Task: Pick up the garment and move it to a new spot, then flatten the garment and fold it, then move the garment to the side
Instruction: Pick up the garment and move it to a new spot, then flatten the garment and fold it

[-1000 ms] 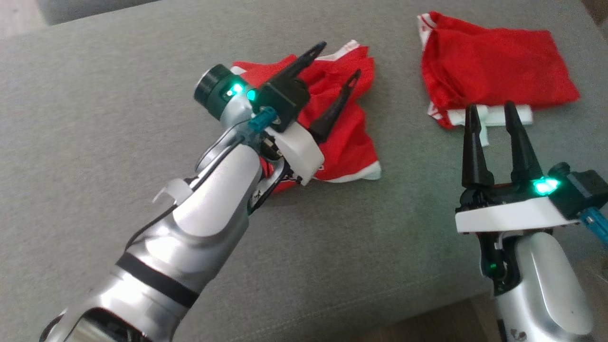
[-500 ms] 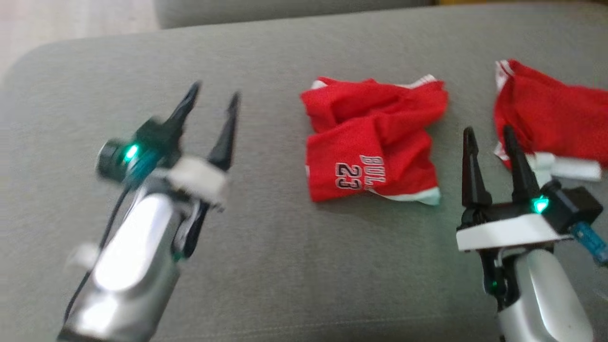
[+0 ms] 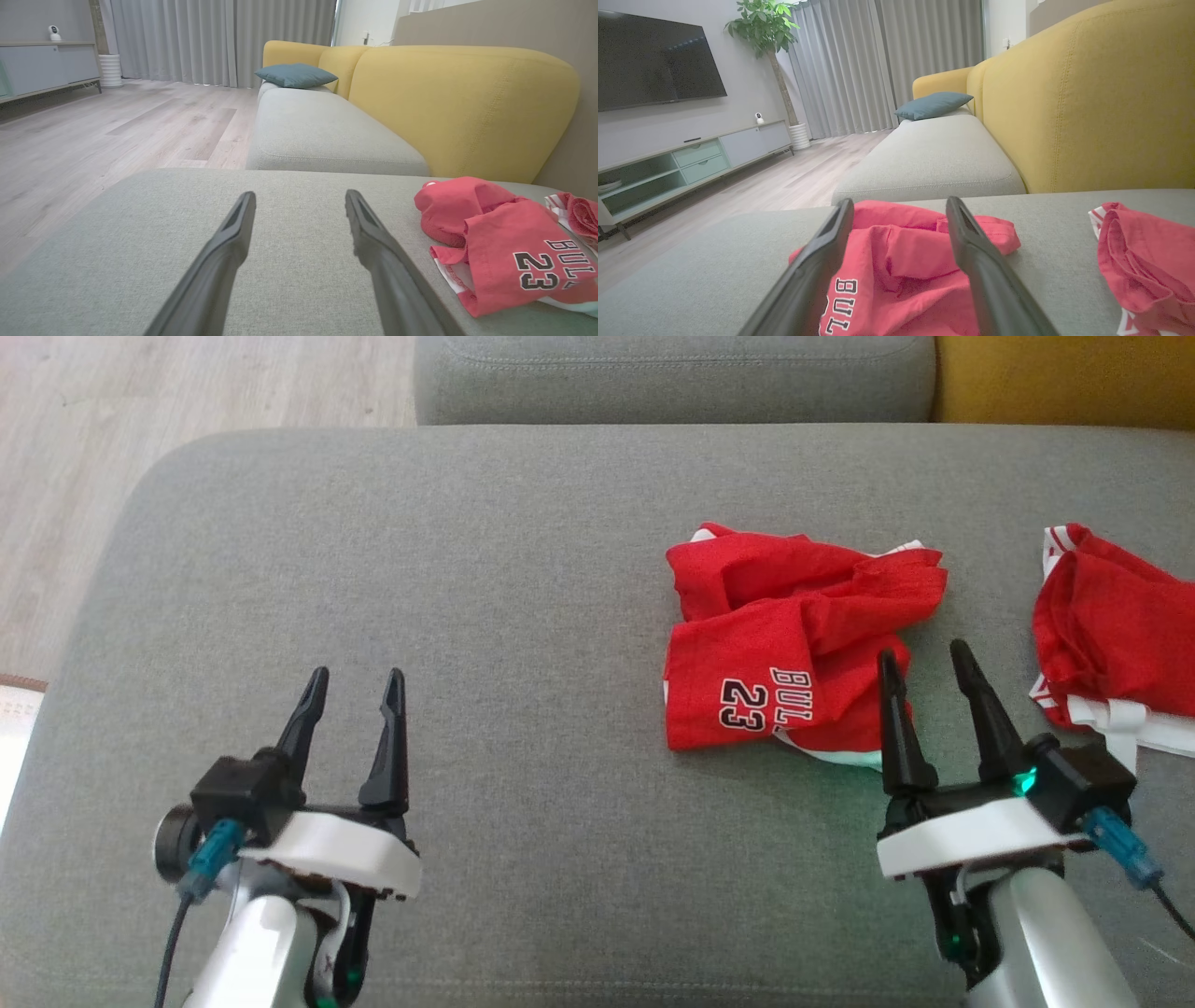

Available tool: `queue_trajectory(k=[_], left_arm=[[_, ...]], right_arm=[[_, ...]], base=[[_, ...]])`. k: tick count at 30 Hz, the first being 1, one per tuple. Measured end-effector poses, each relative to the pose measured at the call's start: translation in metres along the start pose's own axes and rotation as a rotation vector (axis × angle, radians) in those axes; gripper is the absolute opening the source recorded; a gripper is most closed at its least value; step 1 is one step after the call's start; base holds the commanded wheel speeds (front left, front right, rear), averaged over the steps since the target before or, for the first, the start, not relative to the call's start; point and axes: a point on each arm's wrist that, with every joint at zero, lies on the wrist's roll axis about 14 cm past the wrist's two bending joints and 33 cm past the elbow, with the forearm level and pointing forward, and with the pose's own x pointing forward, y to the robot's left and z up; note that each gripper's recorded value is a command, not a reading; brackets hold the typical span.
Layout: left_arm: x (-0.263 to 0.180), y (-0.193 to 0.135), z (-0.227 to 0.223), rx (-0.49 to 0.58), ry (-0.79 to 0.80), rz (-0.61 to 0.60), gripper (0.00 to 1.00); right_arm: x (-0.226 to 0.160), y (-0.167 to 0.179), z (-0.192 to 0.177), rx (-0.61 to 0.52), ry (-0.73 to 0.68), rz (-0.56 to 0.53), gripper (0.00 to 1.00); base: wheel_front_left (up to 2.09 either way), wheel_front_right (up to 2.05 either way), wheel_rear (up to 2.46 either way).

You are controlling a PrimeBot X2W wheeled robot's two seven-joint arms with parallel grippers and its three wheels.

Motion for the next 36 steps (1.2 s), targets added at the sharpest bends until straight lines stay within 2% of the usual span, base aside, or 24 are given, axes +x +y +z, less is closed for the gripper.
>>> queue_trajectory(k=[7, 14, 25, 26, 27, 32, 36], left_arm=[[0.000, 0.000, 0.004, 0.007, -0.017, -0.009, 1.00], [-0.002, 0.003, -0.003, -0.004, -0.001, 0.002, 1.00], [-0.007, 0.016, -0.025, -0.014, 0.065, 0.042, 1.00], [-0.007, 0.016, -0.026, -0.015, 0.067, 0.045, 1.00], [-0.007, 0.017, -0.026, -0.014, 0.069, 0.046, 1.00], [-0.008, 0.026, -0.023, -0.011, 0.062, 0.073, 1.00], [-0.011, 0.028, -0.019, -0.013, 0.049, 0.081, 1.00]], right_arm=[[-0.002, 0.009, -0.017, -0.001, 0.052, 0.027, 1.00], [-0.005, 0.024, -0.063, -0.025, 0.235, 0.082, 1.00], [0.026, 0.038, -0.095, -0.041, 0.353, 0.143, 1.00], [0.029, 0.039, -0.098, -0.049, 0.363, 0.150, 0.71], [0.031, 0.041, -0.101, -0.053, 0.369, 0.158, 0.00], [0.045, 0.066, -0.097, -0.072, 0.352, 0.241, 0.00], [0.062, 0.097, -0.069, -0.072, 0.261, 0.329, 0.00]], base=[[0.00, 0.00, 0.00], [0.00, 0.00, 0.00], [0.00, 0.00, 0.00], [0.00, 0.00, 0.00], [0.00, 0.00, 0.00], [0.00, 0.00, 0.00], [0.00, 0.00, 0.00]])
